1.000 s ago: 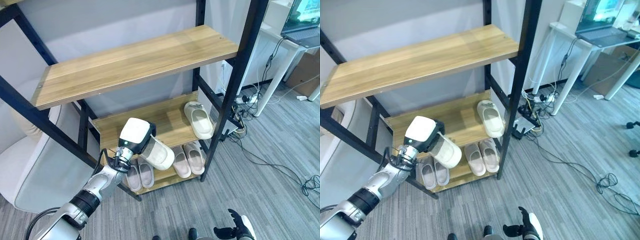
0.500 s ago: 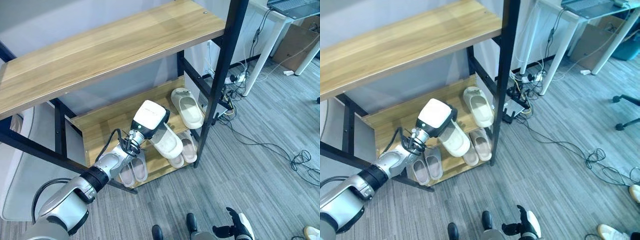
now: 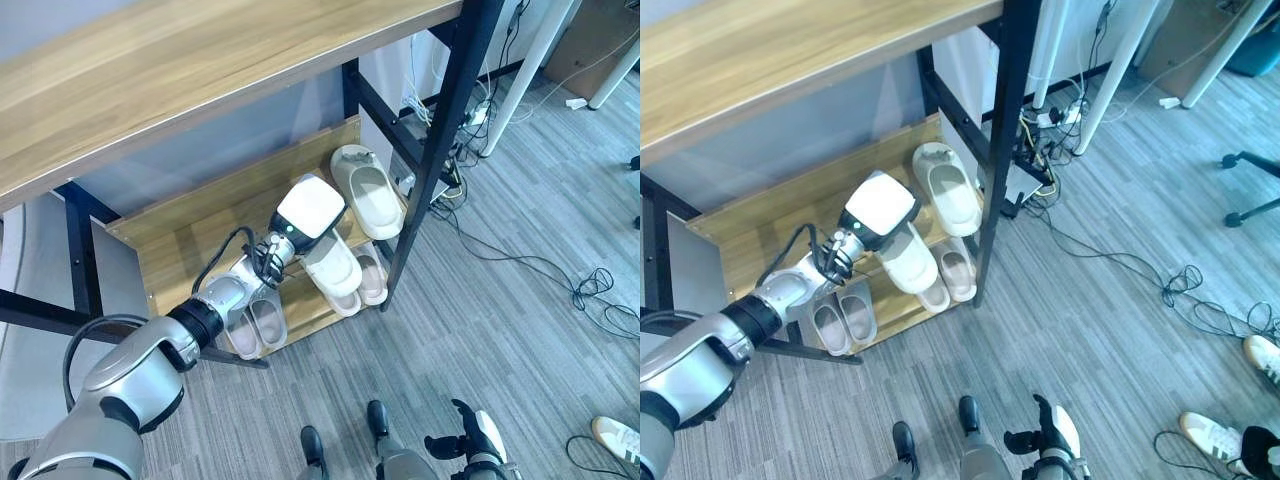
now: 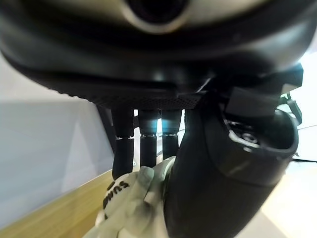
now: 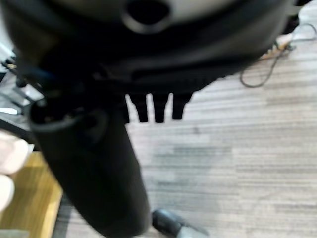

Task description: Arrange the slippers neatly on the shoe rack.

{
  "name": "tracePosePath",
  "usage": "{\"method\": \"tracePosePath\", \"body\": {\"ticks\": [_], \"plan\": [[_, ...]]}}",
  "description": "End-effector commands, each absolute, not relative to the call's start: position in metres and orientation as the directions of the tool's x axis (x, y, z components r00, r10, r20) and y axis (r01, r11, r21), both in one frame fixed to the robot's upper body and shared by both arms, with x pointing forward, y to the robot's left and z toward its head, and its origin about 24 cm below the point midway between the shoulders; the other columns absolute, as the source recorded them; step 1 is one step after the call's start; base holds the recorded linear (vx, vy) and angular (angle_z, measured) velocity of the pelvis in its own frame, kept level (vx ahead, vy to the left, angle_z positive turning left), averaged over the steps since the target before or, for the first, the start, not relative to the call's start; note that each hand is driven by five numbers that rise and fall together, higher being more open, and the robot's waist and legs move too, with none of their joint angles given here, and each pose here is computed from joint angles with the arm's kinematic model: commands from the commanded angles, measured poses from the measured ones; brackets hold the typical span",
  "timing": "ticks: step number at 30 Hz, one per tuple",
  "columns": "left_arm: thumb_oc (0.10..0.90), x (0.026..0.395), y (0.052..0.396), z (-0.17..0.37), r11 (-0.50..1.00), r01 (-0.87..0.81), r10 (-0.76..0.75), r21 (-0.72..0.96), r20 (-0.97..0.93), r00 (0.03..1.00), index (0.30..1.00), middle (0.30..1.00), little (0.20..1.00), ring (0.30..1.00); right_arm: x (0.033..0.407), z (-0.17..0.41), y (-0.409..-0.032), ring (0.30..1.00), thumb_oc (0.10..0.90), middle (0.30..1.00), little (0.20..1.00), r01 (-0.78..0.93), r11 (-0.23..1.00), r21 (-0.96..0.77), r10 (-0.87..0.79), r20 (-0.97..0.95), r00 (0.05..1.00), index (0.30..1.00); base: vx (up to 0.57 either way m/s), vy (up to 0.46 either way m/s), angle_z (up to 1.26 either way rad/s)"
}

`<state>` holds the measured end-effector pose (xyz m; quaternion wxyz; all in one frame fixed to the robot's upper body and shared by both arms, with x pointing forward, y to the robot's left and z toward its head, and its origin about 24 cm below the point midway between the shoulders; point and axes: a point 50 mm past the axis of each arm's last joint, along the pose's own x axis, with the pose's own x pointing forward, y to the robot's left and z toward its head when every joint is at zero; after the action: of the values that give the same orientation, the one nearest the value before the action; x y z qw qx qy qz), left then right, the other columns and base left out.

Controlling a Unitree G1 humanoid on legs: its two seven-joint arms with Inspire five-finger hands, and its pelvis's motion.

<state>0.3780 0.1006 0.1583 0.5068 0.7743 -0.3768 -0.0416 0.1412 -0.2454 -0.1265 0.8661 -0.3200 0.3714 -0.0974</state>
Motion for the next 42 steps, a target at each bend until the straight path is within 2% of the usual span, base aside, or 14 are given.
{"method": "tracePosePath", "body": {"ticks": [1, 5, 15, 21, 28, 42], "plan": [[0.400, 0.392, 0.102, 0.259, -0.197, -0.782, -0.602, 0.592, 0.556, 0.573, 0.300, 0.300, 0.300, 0.300, 0.150, -0.119, -0.253, 0.900, 0.800, 0.900, 0.900, 0.012, 0.764, -0.645, -0.449, -0.518, 0.729, 0.900, 0.04, 0.038, -0.10], [0.400, 0.396, 0.097, 0.266, -0.270, -0.782, -0.640, 0.561, 0.502, 0.582, 0.300, 0.300, 0.300, 0.300, 0.153, -0.116, -0.256, 0.900, 0.800, 0.900, 0.900, 0.016, 0.761, -0.648, -0.447, -0.508, 0.736, 0.900, 0.03, 0.027, -0.08], [0.400, 0.398, 0.078, 0.285, -0.287, -0.798, -0.663, 0.530, 0.491, 0.565, 0.300, 0.300, 0.300, 0.300, 0.162, -0.114, -0.253, 0.900, 0.800, 0.900, 0.900, 0.011, 0.762, -0.647, -0.431, -0.495, 0.755, 0.900, 0.03, 0.008, 0.02], [0.400, 0.396, 0.090, 0.302, -0.322, -0.817, -0.660, 0.478, 0.506, 0.555, 0.300, 0.300, 0.300, 0.300, 0.160, -0.113, -0.257, 0.900, 0.800, 0.900, 0.900, 0.021, 0.764, -0.645, -0.436, -0.491, 0.754, 0.900, 0.01, 0.003, 0.01], [0.400, 0.395, 0.075, 0.305, -0.351, -0.825, -0.699, 0.442, 0.463, 0.545, 0.300, 0.300, 0.300, 0.300, 0.164, -0.111, -0.258, 0.900, 0.800, 0.900, 0.900, 0.031, 0.759, -0.651, -0.443, -0.480, 0.757, 0.900, 0.00, 0.013, 0.01], [0.400, 0.399, 0.067, 0.326, -0.455, -0.794, -0.689, 0.403, 0.405, 0.601, 0.300, 0.300, 0.300, 0.300, 0.164, -0.114, -0.256, 0.900, 0.800, 0.900, 0.900, -0.007, 0.754, -0.657, -0.429, -0.501, 0.751, 0.900, 0.01, 0.005, 0.00]]}}
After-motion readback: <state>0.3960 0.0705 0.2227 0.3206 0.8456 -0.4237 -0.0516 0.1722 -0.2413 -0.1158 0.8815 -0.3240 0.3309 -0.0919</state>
